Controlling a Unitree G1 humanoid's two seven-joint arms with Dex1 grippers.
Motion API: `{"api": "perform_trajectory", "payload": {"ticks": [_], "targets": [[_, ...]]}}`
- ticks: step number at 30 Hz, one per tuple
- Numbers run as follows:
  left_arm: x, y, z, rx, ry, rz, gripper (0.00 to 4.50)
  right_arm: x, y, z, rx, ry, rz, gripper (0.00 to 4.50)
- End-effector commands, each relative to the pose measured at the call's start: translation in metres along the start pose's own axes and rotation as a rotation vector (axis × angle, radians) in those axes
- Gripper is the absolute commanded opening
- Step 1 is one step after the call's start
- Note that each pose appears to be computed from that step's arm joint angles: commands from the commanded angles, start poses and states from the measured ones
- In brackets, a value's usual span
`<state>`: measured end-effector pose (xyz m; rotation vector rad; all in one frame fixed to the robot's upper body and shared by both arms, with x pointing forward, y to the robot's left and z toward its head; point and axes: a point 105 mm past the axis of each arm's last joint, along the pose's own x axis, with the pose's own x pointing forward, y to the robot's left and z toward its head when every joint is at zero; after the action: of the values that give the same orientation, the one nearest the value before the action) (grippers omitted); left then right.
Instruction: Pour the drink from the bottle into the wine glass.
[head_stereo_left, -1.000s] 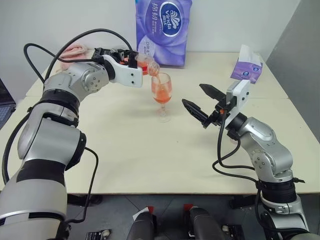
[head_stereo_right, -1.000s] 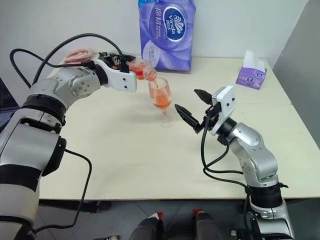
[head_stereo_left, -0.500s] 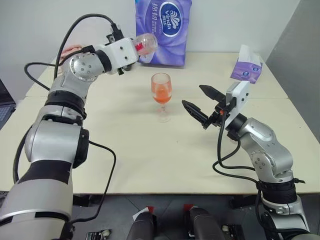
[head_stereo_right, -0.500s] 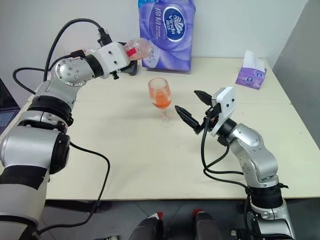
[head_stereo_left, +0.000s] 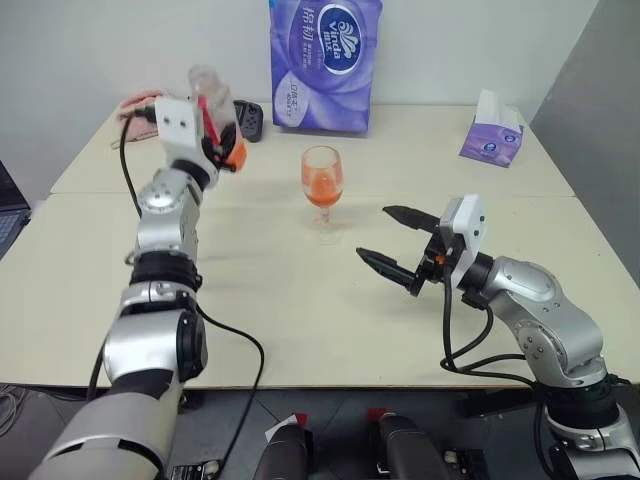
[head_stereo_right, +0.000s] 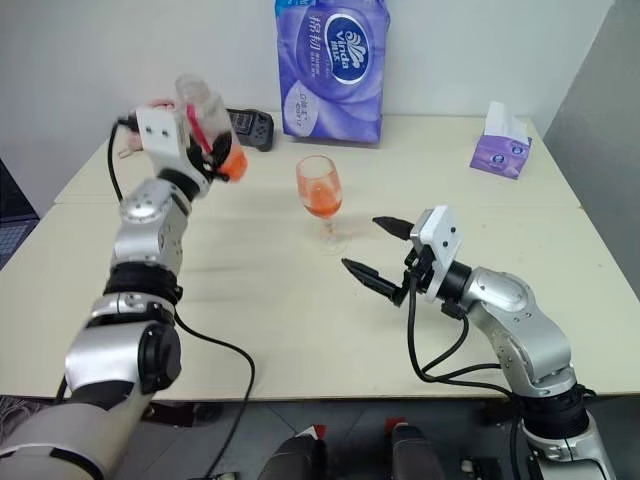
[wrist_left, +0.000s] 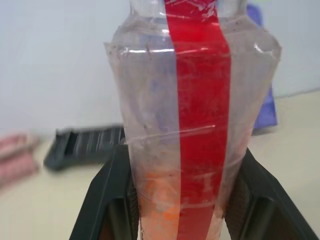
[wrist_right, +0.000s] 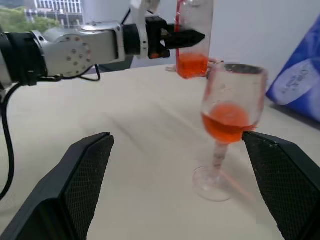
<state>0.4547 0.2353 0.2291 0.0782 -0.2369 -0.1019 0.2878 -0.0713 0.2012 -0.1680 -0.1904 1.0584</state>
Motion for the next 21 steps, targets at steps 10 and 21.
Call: {"api": "perform_trajectory", "payload": {"ticks": [10, 21], "targets": [[-0.036, 0.020, -0.039, -0.072, -0.003, 0.145, 1.71, -0.002, 0.016, 0.002, -0.014, -0.005, 0.059, 4.50], [-0.044, 0.013, -0.056, -0.063, 0.015, 0.148, 1.71, 0.000, 0.015, 0.003, -0.004, -0.008, 0.043, 4.50]]}}
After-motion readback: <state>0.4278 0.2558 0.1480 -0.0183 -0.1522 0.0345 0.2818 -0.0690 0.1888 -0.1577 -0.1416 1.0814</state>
